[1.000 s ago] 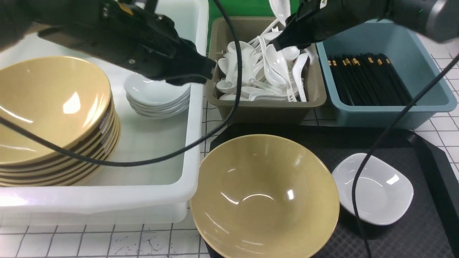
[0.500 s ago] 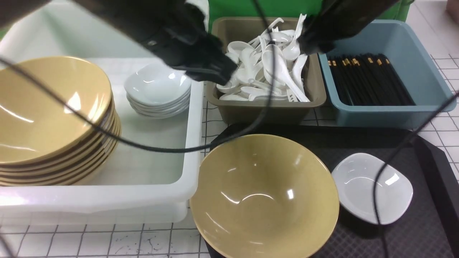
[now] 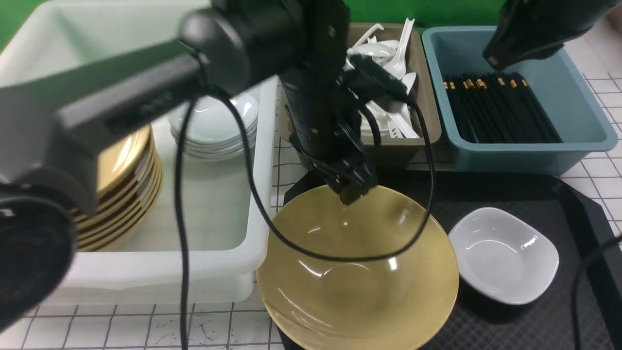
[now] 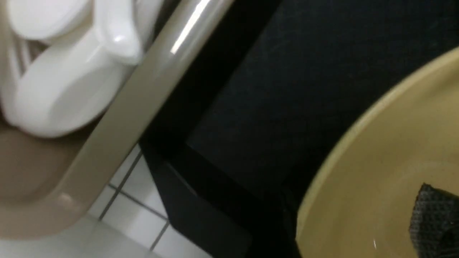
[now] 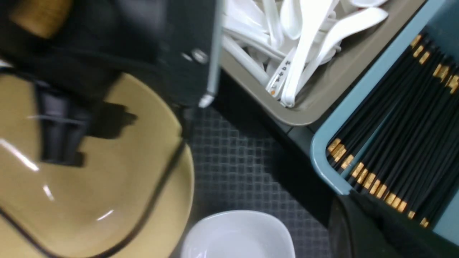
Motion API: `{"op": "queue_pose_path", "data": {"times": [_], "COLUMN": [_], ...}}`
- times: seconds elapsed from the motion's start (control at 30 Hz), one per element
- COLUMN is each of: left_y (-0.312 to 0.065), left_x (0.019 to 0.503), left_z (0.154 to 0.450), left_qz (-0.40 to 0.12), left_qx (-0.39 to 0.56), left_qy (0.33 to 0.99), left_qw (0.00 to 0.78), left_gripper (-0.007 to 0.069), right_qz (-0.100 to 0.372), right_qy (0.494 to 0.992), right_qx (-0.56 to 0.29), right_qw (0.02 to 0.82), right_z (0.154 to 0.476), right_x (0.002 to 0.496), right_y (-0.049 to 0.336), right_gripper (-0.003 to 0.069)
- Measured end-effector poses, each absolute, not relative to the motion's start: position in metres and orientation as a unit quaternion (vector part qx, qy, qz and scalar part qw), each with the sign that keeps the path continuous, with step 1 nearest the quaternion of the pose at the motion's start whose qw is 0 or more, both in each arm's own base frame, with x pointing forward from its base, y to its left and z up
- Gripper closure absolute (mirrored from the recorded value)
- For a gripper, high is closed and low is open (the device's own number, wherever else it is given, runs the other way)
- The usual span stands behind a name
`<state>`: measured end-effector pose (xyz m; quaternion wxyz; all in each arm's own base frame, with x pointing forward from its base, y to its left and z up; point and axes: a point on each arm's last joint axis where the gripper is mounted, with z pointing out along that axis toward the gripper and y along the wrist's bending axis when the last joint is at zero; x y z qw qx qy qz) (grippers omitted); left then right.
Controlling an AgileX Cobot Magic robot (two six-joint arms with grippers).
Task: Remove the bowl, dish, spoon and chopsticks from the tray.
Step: Use the left arm to grab the yellow noodle bowl on the left
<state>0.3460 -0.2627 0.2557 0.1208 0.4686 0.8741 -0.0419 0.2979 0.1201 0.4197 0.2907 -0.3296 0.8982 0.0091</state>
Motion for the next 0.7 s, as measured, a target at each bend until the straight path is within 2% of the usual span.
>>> {"op": "queue_pose_path", "data": {"times": [0.23,0.37,0.47,0.53,0.7], "left_y": [-0.265,-0.266,-0.266,-0.263,-0.264], "left_x": [0.352,0.354,0.354,0.351,0.345], "left_z": [0.235,0.217,0.208,0.213,0.232], "left_qz": [-0.030,-0.022,-0.017,-0.022,-0.042], "left_qx": [0.467,0.468,0.463,0.457,0.441], "left_qy": [0.878,0.881,0.885,0.888,0.895], "left_qw": [0.103,0.070,0.047,0.037,0.051], "left_gripper": [0.0202,0.0239,0.0364,0.0445,0.0538], "right_qz": [0.018,0.023,0.026,0.025,0.026], "right_qy": [0.896,0.895,0.895,0.895,0.893], "right_qx": [-0.332,-0.333,-0.334,-0.335,-0.337], "right_qw": [0.296,0.295,0.295,0.295,0.298], "right_z": [0.424,0.424,0.424,0.424,0.426], "right_x": [0.291,0.290,0.290,0.290,0.289], "right_y": [0.120,0.122,0.122,0.122,0.122], "right_gripper": [0.0622,0.0622,0.0622,0.0622,0.0622]}}
